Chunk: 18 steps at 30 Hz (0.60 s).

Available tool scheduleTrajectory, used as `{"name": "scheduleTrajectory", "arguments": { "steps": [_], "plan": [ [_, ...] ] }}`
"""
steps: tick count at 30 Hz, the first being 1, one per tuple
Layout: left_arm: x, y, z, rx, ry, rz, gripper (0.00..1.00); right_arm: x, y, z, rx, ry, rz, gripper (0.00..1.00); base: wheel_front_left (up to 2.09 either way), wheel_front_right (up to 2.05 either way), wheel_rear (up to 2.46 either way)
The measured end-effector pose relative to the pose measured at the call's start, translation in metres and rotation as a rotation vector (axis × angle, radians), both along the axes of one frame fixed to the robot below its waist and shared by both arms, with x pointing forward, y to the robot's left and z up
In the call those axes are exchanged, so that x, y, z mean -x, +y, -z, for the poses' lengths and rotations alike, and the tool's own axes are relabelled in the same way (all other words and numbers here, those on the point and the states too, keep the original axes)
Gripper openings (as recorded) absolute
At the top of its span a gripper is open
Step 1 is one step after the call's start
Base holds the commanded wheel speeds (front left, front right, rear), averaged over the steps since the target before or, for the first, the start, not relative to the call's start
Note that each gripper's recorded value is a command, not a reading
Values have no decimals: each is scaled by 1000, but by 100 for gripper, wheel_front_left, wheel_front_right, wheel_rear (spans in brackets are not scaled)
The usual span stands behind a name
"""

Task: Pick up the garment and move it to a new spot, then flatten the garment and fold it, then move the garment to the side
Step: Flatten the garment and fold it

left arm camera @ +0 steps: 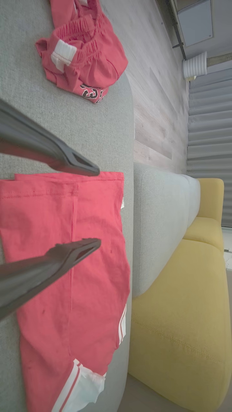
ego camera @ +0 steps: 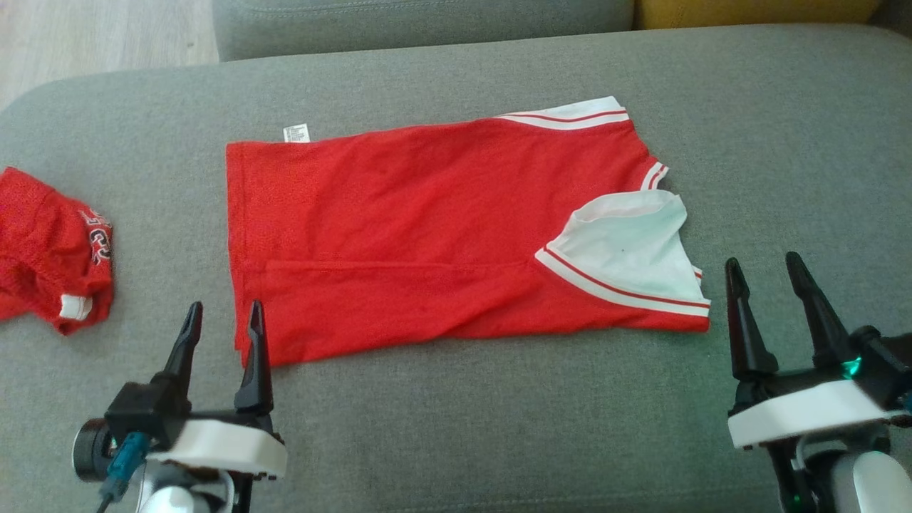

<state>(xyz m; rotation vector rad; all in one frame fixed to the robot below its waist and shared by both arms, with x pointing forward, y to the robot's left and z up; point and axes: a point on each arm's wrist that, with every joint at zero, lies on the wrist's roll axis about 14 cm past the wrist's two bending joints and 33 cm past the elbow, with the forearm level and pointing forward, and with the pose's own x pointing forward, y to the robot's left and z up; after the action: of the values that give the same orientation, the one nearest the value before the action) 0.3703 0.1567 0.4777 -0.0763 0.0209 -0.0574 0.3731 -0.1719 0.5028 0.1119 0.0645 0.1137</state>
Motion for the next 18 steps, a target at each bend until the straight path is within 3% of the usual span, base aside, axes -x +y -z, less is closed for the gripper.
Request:
{"name": "scheduleTrajectory", "arguments": {
  "steps": [9,18],
  "plan": [
    [2,-4,9,-2,34,21,100,-1,-1,10,-4,36,1,100,0,0,0],
    [-18,-8,62,66,282,59,100,-19,-8,73,-19,279,0,100,0,0,0]
  ]
}}
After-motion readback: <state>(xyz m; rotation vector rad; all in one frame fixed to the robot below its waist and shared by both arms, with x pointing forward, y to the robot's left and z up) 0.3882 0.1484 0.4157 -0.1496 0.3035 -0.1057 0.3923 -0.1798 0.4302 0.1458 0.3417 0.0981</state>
